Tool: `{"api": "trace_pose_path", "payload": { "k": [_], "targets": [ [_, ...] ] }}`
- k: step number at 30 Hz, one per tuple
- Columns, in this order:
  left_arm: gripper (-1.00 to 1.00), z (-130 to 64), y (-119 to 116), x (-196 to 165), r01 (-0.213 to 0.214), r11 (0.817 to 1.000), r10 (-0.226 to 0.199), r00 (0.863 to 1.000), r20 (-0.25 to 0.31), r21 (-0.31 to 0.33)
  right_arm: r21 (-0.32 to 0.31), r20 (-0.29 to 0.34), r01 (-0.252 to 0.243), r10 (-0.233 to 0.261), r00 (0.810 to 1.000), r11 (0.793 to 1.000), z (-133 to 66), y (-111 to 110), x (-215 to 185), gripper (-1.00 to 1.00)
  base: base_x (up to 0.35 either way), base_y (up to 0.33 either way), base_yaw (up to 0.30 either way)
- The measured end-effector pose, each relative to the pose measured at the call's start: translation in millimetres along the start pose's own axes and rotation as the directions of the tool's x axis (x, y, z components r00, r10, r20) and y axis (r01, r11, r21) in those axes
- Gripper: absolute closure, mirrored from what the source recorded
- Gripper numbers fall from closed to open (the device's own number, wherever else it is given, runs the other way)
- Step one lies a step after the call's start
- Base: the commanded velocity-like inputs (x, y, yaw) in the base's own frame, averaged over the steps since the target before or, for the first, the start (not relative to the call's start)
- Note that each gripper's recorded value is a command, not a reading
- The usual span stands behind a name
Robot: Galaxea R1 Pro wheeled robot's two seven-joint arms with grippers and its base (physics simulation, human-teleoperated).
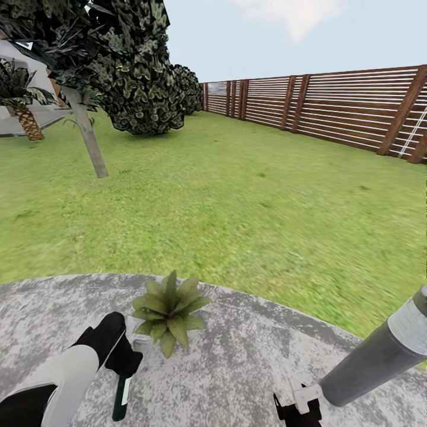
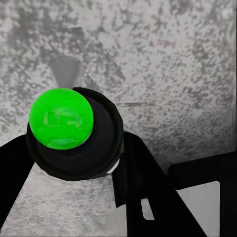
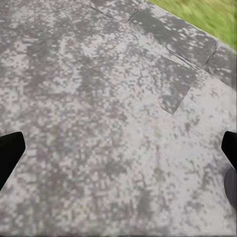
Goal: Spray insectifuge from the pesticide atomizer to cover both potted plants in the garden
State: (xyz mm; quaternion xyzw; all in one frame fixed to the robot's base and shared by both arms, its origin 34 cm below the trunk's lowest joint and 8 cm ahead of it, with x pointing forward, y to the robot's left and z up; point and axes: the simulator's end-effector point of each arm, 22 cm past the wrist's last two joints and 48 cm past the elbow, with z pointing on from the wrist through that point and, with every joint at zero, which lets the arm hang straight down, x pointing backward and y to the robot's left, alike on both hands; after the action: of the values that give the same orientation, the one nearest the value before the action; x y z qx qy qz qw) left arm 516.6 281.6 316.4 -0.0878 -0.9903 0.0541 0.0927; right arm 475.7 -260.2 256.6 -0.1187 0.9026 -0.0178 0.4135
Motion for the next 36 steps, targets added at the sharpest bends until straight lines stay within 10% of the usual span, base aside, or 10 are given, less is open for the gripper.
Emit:
{"api": "trace_pose_path", "payload": {
  "k": [18,36],
  "targets": [
    [1.00,-18.5,-9.1,-24.8,-0.013,1.000,0.013,0.999,0.035,0.002,-0.003,0.001,-0.001,0.001,1.000,1.000,0.2,2.5,-0.5,-1.00,-0.001,-0.002,0.000],
    [1.00,-15.7,-77.3,-39.0,-0.085,0.994,0.082,0.996,0.047,0.067,-0.003,0.001,-0.001,0.001,1.000,1.000,0.2,2.5,-0.5,-1.00,0.000,0.000,0.000]
  ]
}}
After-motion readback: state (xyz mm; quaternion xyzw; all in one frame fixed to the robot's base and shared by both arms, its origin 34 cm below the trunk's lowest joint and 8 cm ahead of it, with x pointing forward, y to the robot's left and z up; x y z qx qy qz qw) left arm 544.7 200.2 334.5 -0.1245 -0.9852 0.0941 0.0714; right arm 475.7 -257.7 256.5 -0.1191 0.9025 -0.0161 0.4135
